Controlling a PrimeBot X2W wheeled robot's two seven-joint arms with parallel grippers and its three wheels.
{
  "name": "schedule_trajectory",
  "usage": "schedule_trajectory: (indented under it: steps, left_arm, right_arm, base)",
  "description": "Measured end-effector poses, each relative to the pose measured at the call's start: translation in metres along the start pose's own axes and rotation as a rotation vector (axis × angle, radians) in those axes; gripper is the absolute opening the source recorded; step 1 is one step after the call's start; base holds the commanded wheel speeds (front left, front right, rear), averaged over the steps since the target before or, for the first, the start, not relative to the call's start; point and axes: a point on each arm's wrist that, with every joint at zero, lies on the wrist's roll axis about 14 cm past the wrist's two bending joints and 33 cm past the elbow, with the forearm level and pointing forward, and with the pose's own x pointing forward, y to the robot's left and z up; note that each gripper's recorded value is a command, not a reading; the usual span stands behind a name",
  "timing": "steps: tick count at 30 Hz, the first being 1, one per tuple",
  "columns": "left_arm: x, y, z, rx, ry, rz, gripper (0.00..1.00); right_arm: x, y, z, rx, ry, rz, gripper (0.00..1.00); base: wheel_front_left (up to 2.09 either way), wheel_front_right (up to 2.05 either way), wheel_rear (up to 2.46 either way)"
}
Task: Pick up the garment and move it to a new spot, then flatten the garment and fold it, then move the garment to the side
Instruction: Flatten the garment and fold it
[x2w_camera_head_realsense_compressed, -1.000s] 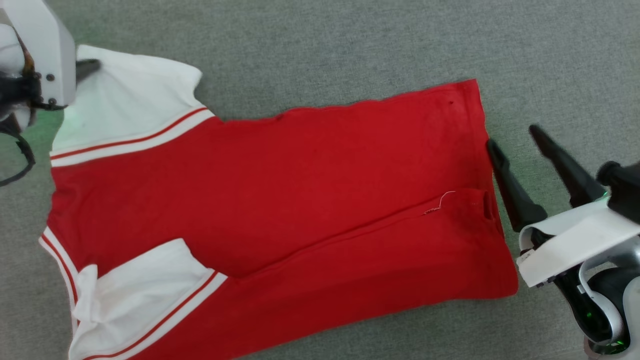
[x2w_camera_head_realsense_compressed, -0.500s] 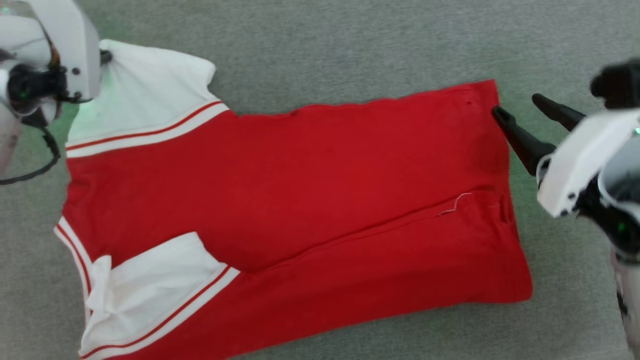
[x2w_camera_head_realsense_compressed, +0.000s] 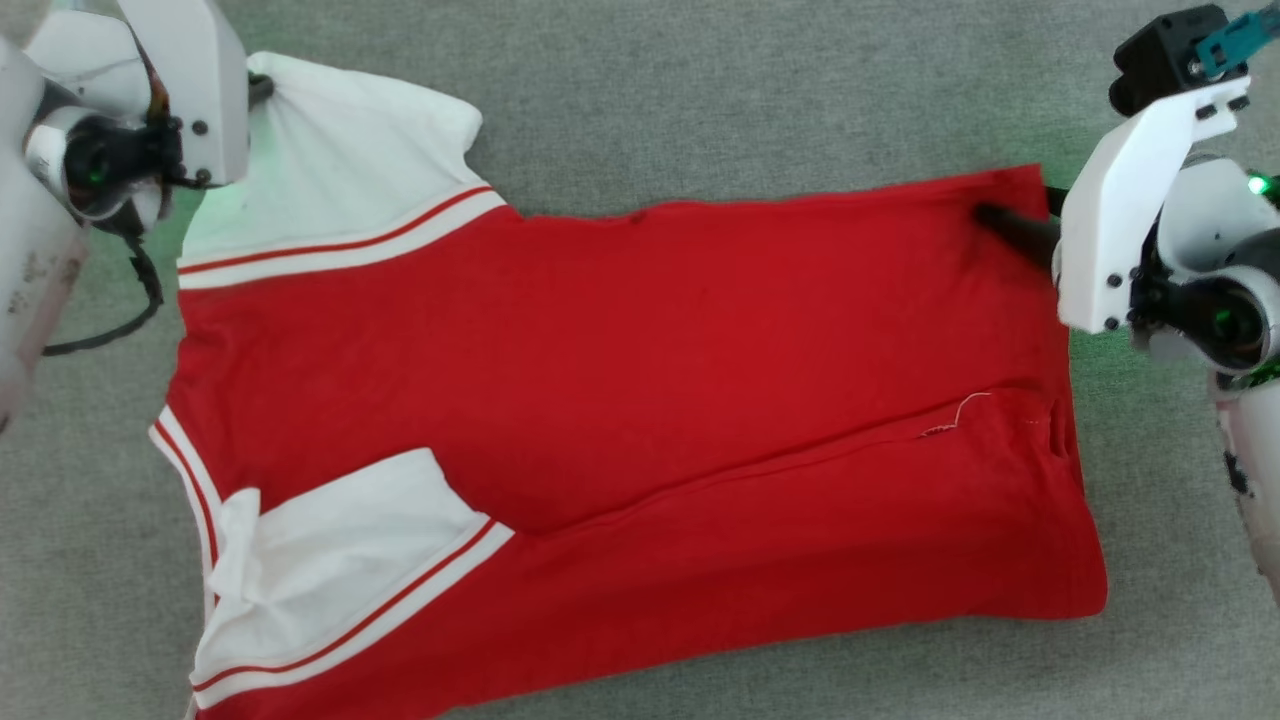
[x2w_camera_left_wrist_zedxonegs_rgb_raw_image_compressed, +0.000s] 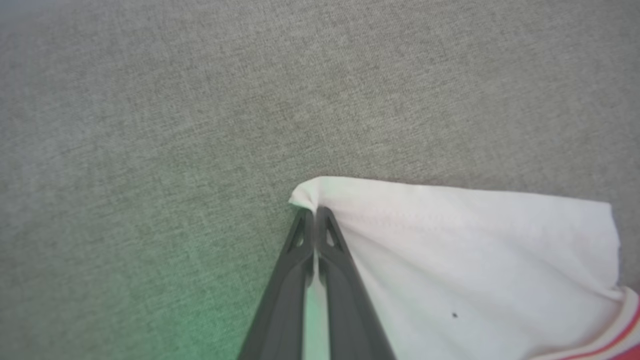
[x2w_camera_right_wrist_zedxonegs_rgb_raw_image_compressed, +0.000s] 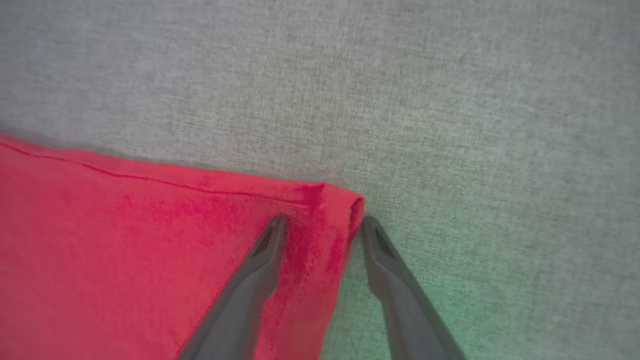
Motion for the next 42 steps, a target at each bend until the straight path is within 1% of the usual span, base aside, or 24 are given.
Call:
schedule_trajectory:
  steps: [4,9,17,23,27,32,37,42]
  left_arm:
    - [-0.005,-0.001,0.004,-0.008,-0.039,-0.004,0.0]
    - [-0.017,-0.01,0.01,-0.015,-0.088,-0.033,0.0]
    - [-0.065,-0.013,0.027,-0.009,-0.175,-0.049,0.0]
    - [-0.102,-0.022,0.021,-0.014,-0.208,-0.083,0.0]
    - [-0.128,-0.023,0.005,-0.012,-0.203,-0.086,0.0]
    - [-0.159,-0.036,-0.02,-0.008,-0.186,-0.098,0.0]
    - [-0.186,-0.049,-0.06,-0.021,-0.154,-0.099,0.0]
    - [-0.205,-0.068,-0.102,-0.043,-0.11,-0.115,0.0]
  right_arm:
    - [0.001,0.0,0.001,0.003,0.007,0.005,0.0]
    - [-0.005,0.0,0.007,-0.006,-0.039,0.01,0.0]
    - [-0.027,0.004,0.012,-0.049,-0.123,0.027,0.0]
    - [-0.043,0.012,0.005,-0.075,-0.149,0.05,0.0]
    - [-0.054,0.019,-0.001,-0.085,-0.163,0.073,0.0]
    - [-0.067,0.03,-0.014,-0.109,-0.158,0.102,0.0]
    - [-0.077,0.04,-0.029,-0.107,-0.144,0.138,0.0]
    - [-0.082,0.041,-0.053,-0.11,-0.106,0.14,0.0]
  base:
    - [0.0,0.0,0.0]
    - [0.0,0.0,0.0]
    - [0.0,0.0,0.0]
    - [0.0,0.0,0.0]
    - [0.0,0.0,0.0]
    - [0.0,0.0,0.0]
    - [0.0,0.0,0.0]
    - [0.0,0.0,0.0]
